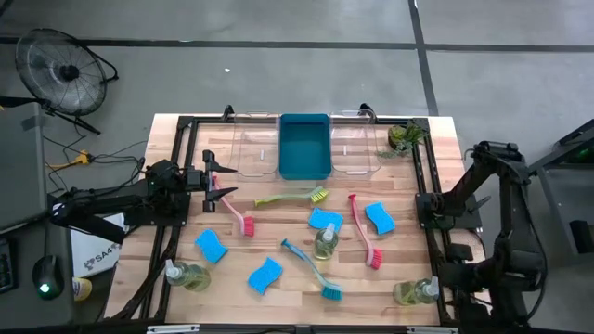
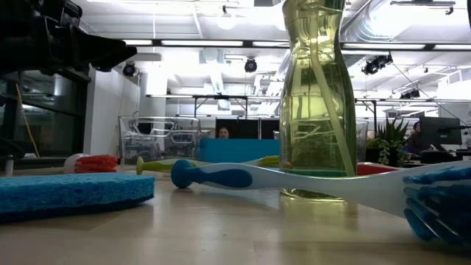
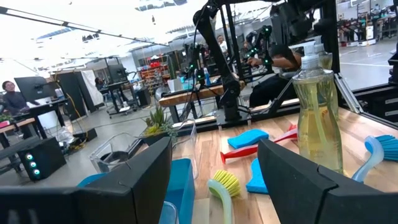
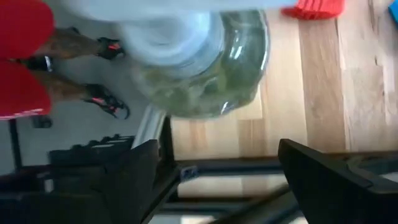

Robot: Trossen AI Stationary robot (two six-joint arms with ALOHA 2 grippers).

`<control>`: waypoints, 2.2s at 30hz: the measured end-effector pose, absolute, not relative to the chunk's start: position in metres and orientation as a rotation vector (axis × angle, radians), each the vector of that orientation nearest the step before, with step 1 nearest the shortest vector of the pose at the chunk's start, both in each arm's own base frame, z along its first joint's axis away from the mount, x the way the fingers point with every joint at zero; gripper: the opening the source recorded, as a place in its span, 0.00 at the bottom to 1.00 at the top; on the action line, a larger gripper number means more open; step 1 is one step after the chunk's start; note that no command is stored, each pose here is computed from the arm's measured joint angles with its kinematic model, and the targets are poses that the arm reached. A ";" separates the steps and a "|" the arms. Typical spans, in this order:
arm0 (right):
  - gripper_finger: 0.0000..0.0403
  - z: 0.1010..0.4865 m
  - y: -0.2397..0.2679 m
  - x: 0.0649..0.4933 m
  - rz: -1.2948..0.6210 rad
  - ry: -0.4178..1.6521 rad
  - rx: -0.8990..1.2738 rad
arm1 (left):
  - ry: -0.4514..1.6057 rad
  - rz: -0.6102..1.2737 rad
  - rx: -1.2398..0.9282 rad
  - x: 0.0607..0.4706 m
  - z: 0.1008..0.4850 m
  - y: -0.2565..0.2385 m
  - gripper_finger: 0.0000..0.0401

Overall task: Pick & Place Kitchen Sink Supplies
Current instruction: Put the green dish soap into the right transparent bin

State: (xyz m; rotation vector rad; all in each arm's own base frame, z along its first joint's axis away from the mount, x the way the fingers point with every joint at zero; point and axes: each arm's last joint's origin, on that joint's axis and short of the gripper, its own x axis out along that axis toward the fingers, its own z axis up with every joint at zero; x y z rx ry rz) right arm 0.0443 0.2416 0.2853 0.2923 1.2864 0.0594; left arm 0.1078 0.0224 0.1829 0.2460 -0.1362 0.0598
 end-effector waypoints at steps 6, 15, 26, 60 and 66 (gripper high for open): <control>0.81 0.274 0.233 0.043 0.090 1.286 0.300 | -0.135 0.060 0.246 0.108 0.183 0.022 0.58; 0.81 0.260 0.230 0.048 0.231 1.114 0.166 | -0.132 0.060 0.245 0.108 0.183 0.022 0.58; 0.81 0.248 0.232 0.054 0.323 0.903 -0.012 | -0.098 0.056 0.237 0.108 0.179 0.023 0.58; 0.60 0.250 0.234 0.056 0.307 0.840 0.020 | -0.057 0.051 0.227 0.109 0.175 0.023 0.58; 0.57 0.251 0.234 0.057 0.262 0.792 0.057 | -0.057 0.051 0.227 0.109 0.175 0.023 0.58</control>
